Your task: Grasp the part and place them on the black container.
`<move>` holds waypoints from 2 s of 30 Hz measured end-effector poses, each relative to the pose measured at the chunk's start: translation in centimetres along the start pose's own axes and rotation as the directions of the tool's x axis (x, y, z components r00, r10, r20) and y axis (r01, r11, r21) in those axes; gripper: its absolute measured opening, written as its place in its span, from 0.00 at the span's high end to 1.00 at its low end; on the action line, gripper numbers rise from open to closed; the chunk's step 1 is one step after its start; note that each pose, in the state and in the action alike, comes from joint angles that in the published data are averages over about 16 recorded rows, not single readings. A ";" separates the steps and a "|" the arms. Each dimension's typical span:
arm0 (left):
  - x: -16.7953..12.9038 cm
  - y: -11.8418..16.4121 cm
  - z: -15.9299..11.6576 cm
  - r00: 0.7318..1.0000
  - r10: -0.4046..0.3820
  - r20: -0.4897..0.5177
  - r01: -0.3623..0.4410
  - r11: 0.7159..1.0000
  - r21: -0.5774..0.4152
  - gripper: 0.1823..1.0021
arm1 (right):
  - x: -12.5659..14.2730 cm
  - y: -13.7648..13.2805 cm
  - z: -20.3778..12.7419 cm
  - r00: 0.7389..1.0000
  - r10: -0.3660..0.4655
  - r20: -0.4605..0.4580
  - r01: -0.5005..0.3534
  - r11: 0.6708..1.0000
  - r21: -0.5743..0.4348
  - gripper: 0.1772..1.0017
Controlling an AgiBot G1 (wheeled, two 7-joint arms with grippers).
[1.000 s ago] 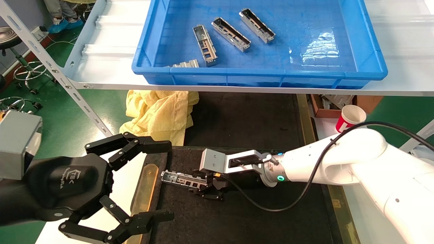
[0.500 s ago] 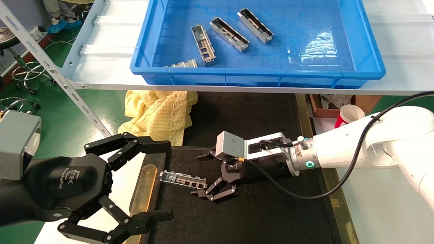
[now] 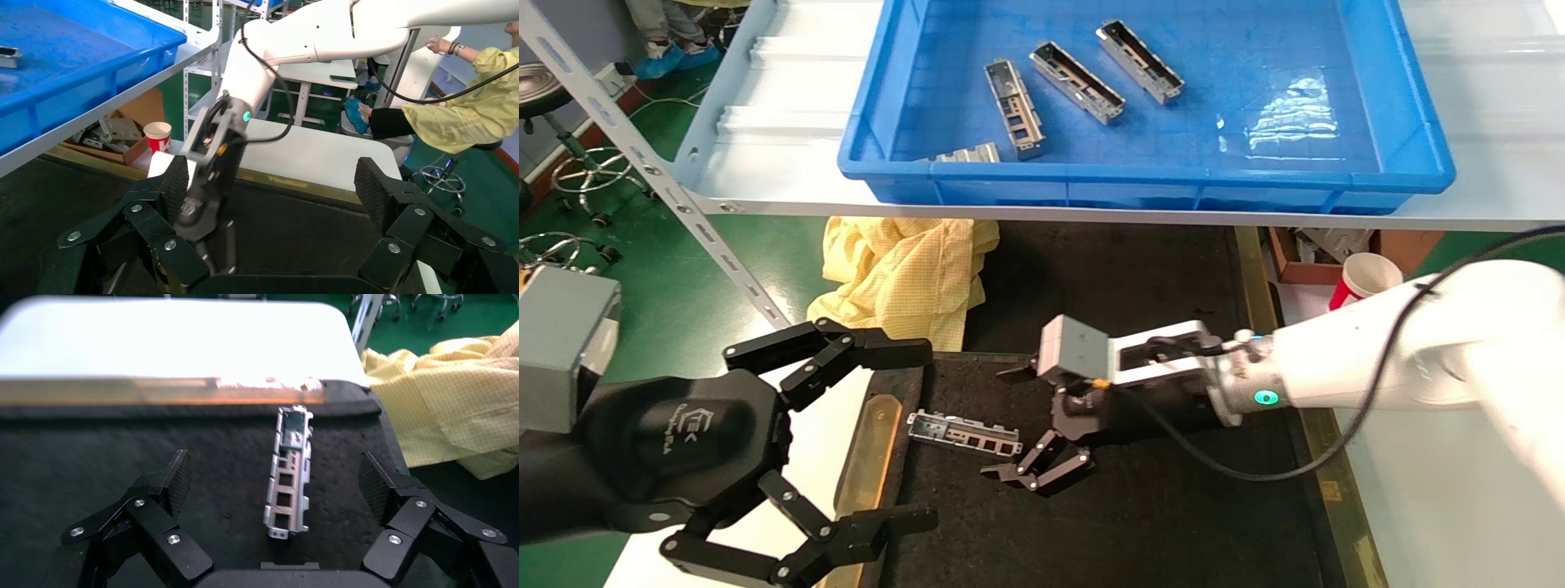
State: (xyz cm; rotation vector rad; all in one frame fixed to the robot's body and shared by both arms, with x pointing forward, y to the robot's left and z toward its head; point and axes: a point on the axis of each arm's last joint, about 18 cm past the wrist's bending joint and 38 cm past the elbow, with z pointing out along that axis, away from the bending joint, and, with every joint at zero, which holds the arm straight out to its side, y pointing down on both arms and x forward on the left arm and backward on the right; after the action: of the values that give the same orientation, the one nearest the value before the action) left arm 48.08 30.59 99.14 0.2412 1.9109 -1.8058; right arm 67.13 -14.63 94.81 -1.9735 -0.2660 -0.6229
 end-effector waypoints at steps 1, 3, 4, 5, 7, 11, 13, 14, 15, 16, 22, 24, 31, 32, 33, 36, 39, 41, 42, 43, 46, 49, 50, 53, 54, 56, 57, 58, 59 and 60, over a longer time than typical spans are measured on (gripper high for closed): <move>0.0 0.0 0.0 1.000 0.000 0.000 0.000 1.000 0.000 0.00 | -0.1 0.0 -0.1 1.000 0.007 0.000 -0.007 1.000 0.010 0.03; 0.0 0.0 0.0 1.000 0.000 0.000 0.000 1.000 0.000 0.00 | -0.4 0.1 -0.4 1.000 0.022 0.000 -0.022 0.999 0.035 0.02; 0.0 0.0 0.0 1.000 0.000 0.000 0.000 1.000 0.000 0.00 | -0.6 0.1 -0.6 1.000 0.031 0.000 -0.031 0.998 0.048 0.01; 0.0 0.0 0.0 1.000 0.000 0.000 0.000 1.000 0.000 0.00 | -0.8 0.1 -0.8 0.999 0.039 0.000 -0.039 0.997 0.061 0.01; 0.0 0.0 0.0 1.000 0.000 0.000 0.000 1.000 0.000 0.00 | -1.1 0.1 -1.3 0.998 0.056 0.000 -0.055 0.994 0.090 0.01; 0.0 0.0 0.0 1.000 0.000 0.000 0.000 1.000 0.000 0.00 | -1.9 0.1 -2.4 0.996 0.086 -0.001 -0.085 0.986 0.145 0.00; 0.0 0.0 0.0 1.000 0.000 0.000 0.000 1.000 0.000 0.00 | -2.2 0.0 -3.1 0.995 0.099 -0.002 -0.098 0.980 0.171 0.00; 0.0 0.0 0.0 1.000 0.000 0.000 0.000 1.000 0.000 0.00 | -2.4 0.0 -3.4 0.994 0.105 -0.002 -0.103 0.977 0.184 0.00; 0.0 0.0 0.0 1.000 0.000 0.000 0.000 1.000 0.000 0.00 | -2.6 0.0 -3.7 0.994 0.111 -0.002 -0.108 0.975 0.196 0.00; 0.0 0.0 0.0 1.000 0.000 0.000 0.000 1.000 0.000 0.00 | -2.7 -0.1 -4.1 0.993 0.117 -0.003 -0.113 0.972 0.208 0.00; 0.0 0.0 0.0 1.000 0.000 0.000 0.000 1.000 0.000 0.00 | -3.8 -0.3 -6.4 0.990 0.142 -0.008 -0.135 0.953 0.272 0.00; 0.0 0.0 0.0 1.000 0.000 0.000 0.000 1.000 0.000 0.00 | -4.2 -0.4 -7.2 0.989 0.148 -0.010 -0.139 0.947 0.290 0.00; 0.0 0.0 0.0 1.000 0.000 0.000 0.000 1.000 0.000 0.00 | -5.6 -0.9 -10.2 0.987 0.160 -0.020 -0.144 0.928 0.343 0.00; 0.0 0.0 0.0 1.000 0.000 0.000 0.000 1.000 0.000 0.00 | -5.8 -1.0 -10.7 0.987 0.161 -0.022 -0.143 0.926 0.349 0.00; 0.0 0.0 0.0 1.000 0.000 0.000 0.000 1.000 0.000 0.00 | -6.0 -1.1 -11.1 0.987 0.161 -0.024 -0.142 0.924 0.355 0.00; 0.0 0.0 0.0 1.000 0.000 0.000 0.000 1.000 0.000 0.00 | -6.7 -1.4 -12.5 0.987 0.160 -0.029 -0.138 0.919 0.369 0.00; 0.0 0.0 0.0 1.000 0.000 0.000 0.000 1.000 0.000 0.00 | -7.4 -1.8 -13.8 0.987 0.157 -0.034 -0.133 0.916 0.380 0.00; 0.0 0.0 0.0 1.000 0.000 0.000 0.000 1.000 0.000 0.00 | -7.9 -2.0 -14.7 0.987 0.154 -0.038 -0.128 0.914 0.385 0.00; 0.0 0.0 0.0 1.000 0.000 0.000 0.000 1.000 0.000 0.00 | -8.2 -2.1 -15.2 0.988 0.152 -0.040 -0.125 0.914 0.387 0.00; 0.0 0.0 0.0 1.000 0.000 0.000 0.000 1.000 0.000 0.00 | -8.5 -2.3 -15.6 0.988 0.150 -0.042 -0.122 0.913 0.388 0.00; 0.0 0.0 0.0 1.000 0.000 0.000 0.000 1.000 0.000 0.00 | -9.3 -2.7 -16.9 0.989 0.142 -0.047 -0.113 0.914 0.390 0.00; 0.0 0.0 0.0 1.000 0.000 0.000 0.000 1.000 0.000 0.00 | -10.2 -3.2 -18.2 0.990 0.132 -0.052 -0.102 0.916 0.388 0.00; 0.0 0.0 0.0 1.000 0.000 0.000 0.000 1.000 0.000 0.00 | -10.5 -3.3 -18.6 0.990 0.129 -0.053 -0.098 0.917 0.387 0.00; 0.0 0.0 0.0 1.000 0.000 0.000 0.000 1.000 0.000 0.00 | -11.3 -3.8 -19.6 0.991 0.118 -0.057 -0.088 0.921 0.381 0.00; 0.0 0.0 0.0 1.000 0.000 0.000 0.000 1.000 0.000 0.00 | -11.6 -3.9 -19.9 0.992 0.114 -0.058 -0.084 0.922 0.378 0.00; 0.0 0.0 0.0 1.000 0.000 0.000 0.000 1.000 0.000 0.00 | -12.1 -4.2 -20.5 0.993 0.105 -0.059 -0.076 0.925 0.373 0.00; 0.0 0.0 0.0 1.000 0.000 0.000 0.000 1.000 0.000 0.00 | -12.4 -4.4 -20.8 0.993 0.102 -0.060 -0.073 0.926 0.370 0.00; 0.0 0.0 0.0 1.000 0.000 0.000 0.000 1.000 0.000 0.00 | -12.6 -4.5 -21.0 0.993 0.098 -0.061 -0.070 0.927 0.367 0.00; 0.0 0.0 0.0 1.000 0.000 0.000 0.000 1.000 0.000 0.00 | -12.7 -4.6 -21.2 0.994 0.095 -0.061 -0.067 0.929 0.365 0.00; 0.0 0.0 0.0 1.000 0.000 0.000 0.000 1.000 0.000 0.00 | -12.9 -4.7 -21.3 0.994 0.093 -0.061 -0.064 0.930 0.363 0.00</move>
State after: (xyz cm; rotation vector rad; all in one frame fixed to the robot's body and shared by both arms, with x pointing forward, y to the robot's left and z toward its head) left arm 48.08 30.60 99.14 0.2408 1.9107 -1.8059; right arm 47.58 -30.17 99.19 -1.5947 -0.2336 -0.5534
